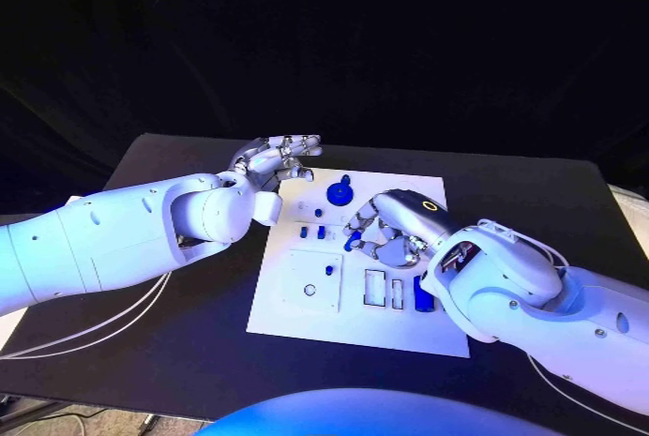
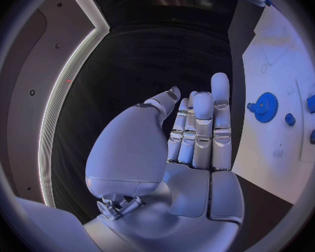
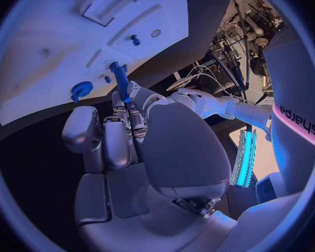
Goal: Assemble the parts on the task board
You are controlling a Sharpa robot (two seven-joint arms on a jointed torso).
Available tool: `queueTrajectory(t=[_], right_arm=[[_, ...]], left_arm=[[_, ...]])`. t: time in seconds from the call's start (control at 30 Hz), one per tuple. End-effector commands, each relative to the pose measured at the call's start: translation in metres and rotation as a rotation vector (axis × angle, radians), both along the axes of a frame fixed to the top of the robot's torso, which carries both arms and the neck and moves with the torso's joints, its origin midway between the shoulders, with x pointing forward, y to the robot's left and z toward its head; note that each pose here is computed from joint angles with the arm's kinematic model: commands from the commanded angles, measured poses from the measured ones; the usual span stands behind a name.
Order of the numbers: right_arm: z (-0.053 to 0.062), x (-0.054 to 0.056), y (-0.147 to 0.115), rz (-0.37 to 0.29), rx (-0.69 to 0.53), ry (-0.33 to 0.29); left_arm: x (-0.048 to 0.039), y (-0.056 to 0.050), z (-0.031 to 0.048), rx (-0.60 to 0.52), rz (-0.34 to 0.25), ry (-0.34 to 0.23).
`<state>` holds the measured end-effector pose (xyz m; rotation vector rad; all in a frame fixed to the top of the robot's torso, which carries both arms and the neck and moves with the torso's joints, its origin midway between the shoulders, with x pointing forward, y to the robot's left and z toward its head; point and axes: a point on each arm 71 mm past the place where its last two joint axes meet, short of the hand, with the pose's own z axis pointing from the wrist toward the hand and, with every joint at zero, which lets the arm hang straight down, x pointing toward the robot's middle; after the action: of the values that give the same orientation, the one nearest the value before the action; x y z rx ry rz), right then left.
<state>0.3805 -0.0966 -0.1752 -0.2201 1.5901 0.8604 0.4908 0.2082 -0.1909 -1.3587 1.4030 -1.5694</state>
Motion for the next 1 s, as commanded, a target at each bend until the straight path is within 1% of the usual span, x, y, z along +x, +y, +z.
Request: queueTrajectory(t=[0.03, 0.23, 0.37, 0.47, 0.73, 1.0], right_arm=[[-0.007, -0.007, 0.015, 0.060, 0.029, 0.051], [-0.027, -0.014, 0.036, 0.108, 0.037, 0.100], [-0.038, -0.015, 0.042, 0.118, 0.029, 0.124], [-0.044, -0.015, 0.045, 0.120, 0.026, 0.138], [-0.054, -0.016, 0.053, 0.130, 0.015, 0.163], [-0.059, -0.017, 0.057, 0.135, 0.006, 0.170]], left_arm=[[-0.0001, -0.004, 0.0011, -0.012, -0.024, -0.011], [0.0002, -0.007, -0.0001, -0.014, -0.029, -0.010], [0.0000, -0.007, 0.0003, -0.001, -0.034, -0.024], [-0.0002, -0.007, 0.0007, 0.007, -0.038, -0.033], [0.0001, -0.009, 0.0008, 0.011, -0.044, -0.040], [0.0002, -0.009, 0.0008, 0.011, -0.046, -0.040]])
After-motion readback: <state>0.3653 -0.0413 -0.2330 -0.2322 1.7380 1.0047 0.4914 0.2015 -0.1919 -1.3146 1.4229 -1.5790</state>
